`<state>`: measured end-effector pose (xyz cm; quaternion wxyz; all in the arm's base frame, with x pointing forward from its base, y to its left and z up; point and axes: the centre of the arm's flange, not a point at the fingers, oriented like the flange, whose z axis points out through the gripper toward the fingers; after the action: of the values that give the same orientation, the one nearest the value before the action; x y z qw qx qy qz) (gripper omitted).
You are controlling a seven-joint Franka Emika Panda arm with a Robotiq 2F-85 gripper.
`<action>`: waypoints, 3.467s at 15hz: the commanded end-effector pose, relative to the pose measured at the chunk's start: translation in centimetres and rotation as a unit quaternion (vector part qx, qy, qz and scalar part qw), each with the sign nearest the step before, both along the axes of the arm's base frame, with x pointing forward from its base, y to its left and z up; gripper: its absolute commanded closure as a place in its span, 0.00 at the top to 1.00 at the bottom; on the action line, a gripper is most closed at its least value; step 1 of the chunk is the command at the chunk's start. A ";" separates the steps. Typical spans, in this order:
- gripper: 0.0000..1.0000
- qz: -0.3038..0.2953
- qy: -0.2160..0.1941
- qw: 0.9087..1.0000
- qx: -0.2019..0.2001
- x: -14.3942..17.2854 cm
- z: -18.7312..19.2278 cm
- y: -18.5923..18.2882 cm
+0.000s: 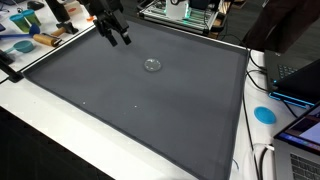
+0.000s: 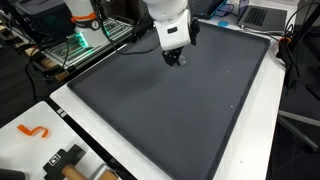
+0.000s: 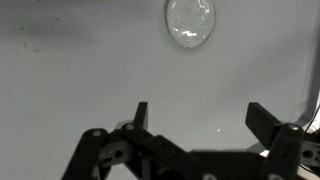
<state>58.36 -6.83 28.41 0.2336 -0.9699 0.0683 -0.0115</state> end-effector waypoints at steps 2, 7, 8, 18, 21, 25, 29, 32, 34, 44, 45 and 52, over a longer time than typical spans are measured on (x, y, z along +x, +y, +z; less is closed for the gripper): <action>1.00 0.020 -0.010 1.000 0.010 -2.7 -0.2 -0.3; 1.00 0.047 -0.020 0.999 0.004 -3.5 0.1 0.2; 1.00 0.050 -0.020 0.999 0.003 -3.5 0.3 0.3; 1.00 0.075 -0.027 0.997 -0.011 -3.5 2.6 2.7; 1.00 0.088 -0.030 0.996 -0.016 -3.3 3.5 3.8; 1.00 0.105 -0.028 0.993 -0.041 -3.0 4.7 5.6; 1.00 0.117 -0.014 0.990 -0.082 -2.6 5.7 7.7; 1.00 0.128 -0.004 0.986 -0.110 -2.3 6.4 9.6; 1.00 0.136 0.005 0.982 -0.129 -2.0 6.7 11.0; 1.00 0.139 0.061 0.962 -0.225 -1.9 7.5 17.4; 1.00 0.139 0.064 0.961 -0.229 -1.9 7.5 17.8; 1.00 0.145 0.056 0.962 -0.224 -2.1 7.8 18.2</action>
<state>56.31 11.33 36.19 0.0051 -0.9960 -0.0641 0.0616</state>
